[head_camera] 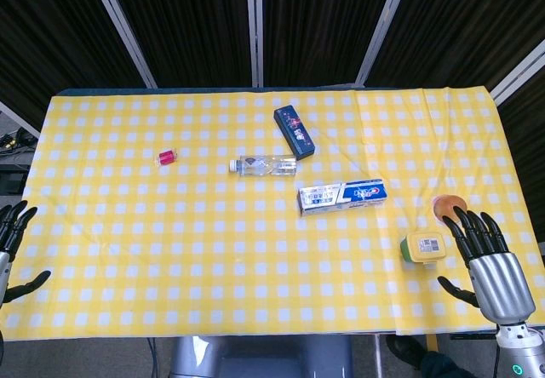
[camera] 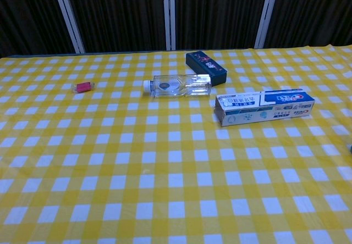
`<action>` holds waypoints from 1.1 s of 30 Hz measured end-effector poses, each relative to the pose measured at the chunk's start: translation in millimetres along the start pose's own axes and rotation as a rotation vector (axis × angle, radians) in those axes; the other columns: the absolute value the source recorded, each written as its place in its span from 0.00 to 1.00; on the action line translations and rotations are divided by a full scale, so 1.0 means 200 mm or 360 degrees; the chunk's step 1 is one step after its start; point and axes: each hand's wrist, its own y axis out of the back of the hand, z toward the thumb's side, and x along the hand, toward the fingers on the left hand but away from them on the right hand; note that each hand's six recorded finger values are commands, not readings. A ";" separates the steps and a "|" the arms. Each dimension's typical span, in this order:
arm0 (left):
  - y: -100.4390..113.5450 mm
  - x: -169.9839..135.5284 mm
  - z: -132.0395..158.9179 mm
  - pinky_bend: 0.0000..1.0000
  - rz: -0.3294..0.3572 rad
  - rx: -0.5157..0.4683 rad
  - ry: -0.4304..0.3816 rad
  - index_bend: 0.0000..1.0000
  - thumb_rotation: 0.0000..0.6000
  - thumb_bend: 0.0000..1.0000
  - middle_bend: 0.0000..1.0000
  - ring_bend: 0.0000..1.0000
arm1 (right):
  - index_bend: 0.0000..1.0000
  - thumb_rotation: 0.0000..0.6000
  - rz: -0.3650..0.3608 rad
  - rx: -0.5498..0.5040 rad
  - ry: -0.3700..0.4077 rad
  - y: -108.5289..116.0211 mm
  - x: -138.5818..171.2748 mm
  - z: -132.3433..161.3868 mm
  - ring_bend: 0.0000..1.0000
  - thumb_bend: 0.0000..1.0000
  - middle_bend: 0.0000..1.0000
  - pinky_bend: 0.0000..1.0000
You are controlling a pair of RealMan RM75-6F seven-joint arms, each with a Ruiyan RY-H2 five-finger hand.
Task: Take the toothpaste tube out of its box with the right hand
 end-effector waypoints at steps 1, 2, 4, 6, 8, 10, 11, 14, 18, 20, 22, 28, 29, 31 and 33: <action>0.00 0.00 0.00 0.00 0.0000 0.0001 -0.0002 0.00 1.00 0.00 0.00 0.00 | 0.00 1.00 0.0009 -0.0002 0.0001 0.00 0.00 0.00 0.00 0.00 0.00 0.00; 0.00 0.00 0.00 0.00 0.0000 0.0002 -0.0003 0.00 1.00 0.00 0.00 0.00 | 0.00 1.00 0.0014 -0.0001 0.0002 -0.01 0.00 0.00 0.00 0.00 0.00 0.00; -0.01 0.00 0.01 0.00 -0.0006 0.0002 -0.0005 0.00 1.00 0.00 0.00 0.00 | 0.00 1.00 0.0025 0.0001 0.0002 -0.02 0.00 0.00 0.00 0.00 0.00 0.00; -0.01 0.00 0.00 0.00 -0.0014 0.0003 -0.0003 0.00 1.00 0.00 0.00 0.00 | 0.00 1.00 0.0038 -0.0002 0.0003 -0.03 -0.01 0.00 0.00 0.00 0.00 0.00; -0.01 0.00 0.01 0.00 -0.0017 -0.0004 0.0000 0.00 1.00 0.00 0.00 0.00 | 0.00 1.00 0.0058 -0.0007 0.0001 -0.04 -0.01 0.00 0.00 0.00 0.00 0.00; -0.01 0.01 0.01 0.00 -0.0009 -0.0012 -0.0001 0.00 1.00 0.00 0.00 0.00 | 0.00 1.00 0.0081 -0.0014 -0.0003 -0.06 -0.03 0.00 0.00 0.00 0.00 0.00; -0.01 0.01 0.01 0.00 -0.0008 -0.0013 -0.0001 0.00 1.00 0.00 0.00 0.00 | 0.00 1.00 0.0093 -0.0017 -0.0001 -0.07 -0.04 0.00 0.00 0.00 0.00 0.00; -0.02 0.02 0.00 0.00 -0.0024 -0.0010 0.0006 0.00 1.00 0.00 0.00 0.00 | 0.00 1.00 0.0148 -0.0015 0.0031 -0.12 -0.12 0.01 0.00 0.00 0.00 0.00; -0.06 0.05 -0.01 0.00 -0.0066 0.0003 0.0032 0.00 1.00 0.00 0.00 0.00 | 0.00 1.00 0.0276 0.0014 0.0120 -0.24 -0.31 0.04 0.00 0.00 0.00 0.00; -0.08 0.07 -0.02 0.00 -0.0088 0.0004 0.0048 0.00 1.00 0.00 0.00 0.00 | 0.00 1.00 0.0366 0.0033 0.0165 -0.31 -0.42 0.06 0.00 0.00 0.00 0.00; -0.10 0.08 -0.03 0.00 -0.0113 0.0003 0.0066 0.00 1.00 0.00 0.00 0.00 | 0.00 1.00 0.0458 0.0057 0.0204 -0.38 -0.53 0.08 0.00 0.00 0.00 0.00; -0.14 0.13 -0.06 0.00 -0.0150 0.0013 0.0112 0.00 1.00 0.00 0.00 0.00 | 0.00 1.00 0.0652 0.0108 0.0251 -0.54 -0.85 0.15 0.00 0.00 0.00 0.00; -0.14 0.14 -0.07 0.00 -0.0151 0.0013 0.0116 0.00 1.00 0.00 0.00 0.00 | 0.00 1.00 0.0666 0.0111 0.0253 -0.56 -0.90 0.16 0.00 0.00 0.00 0.00; -0.15 0.14 -0.08 0.00 -0.0158 0.0012 0.0127 0.00 1.00 0.00 0.00 0.00 | 0.01 1.00 0.0683 0.0108 0.0247 -0.61 -1.00 0.20 0.00 0.01 0.00 0.00; -0.15 0.15 -0.09 0.00 -0.0165 0.0012 0.0139 0.00 1.00 0.00 0.00 0.00 | 0.03 1.00 0.0689 0.0101 0.0242 -0.63 -1.05 0.22 0.00 0.05 0.01 0.02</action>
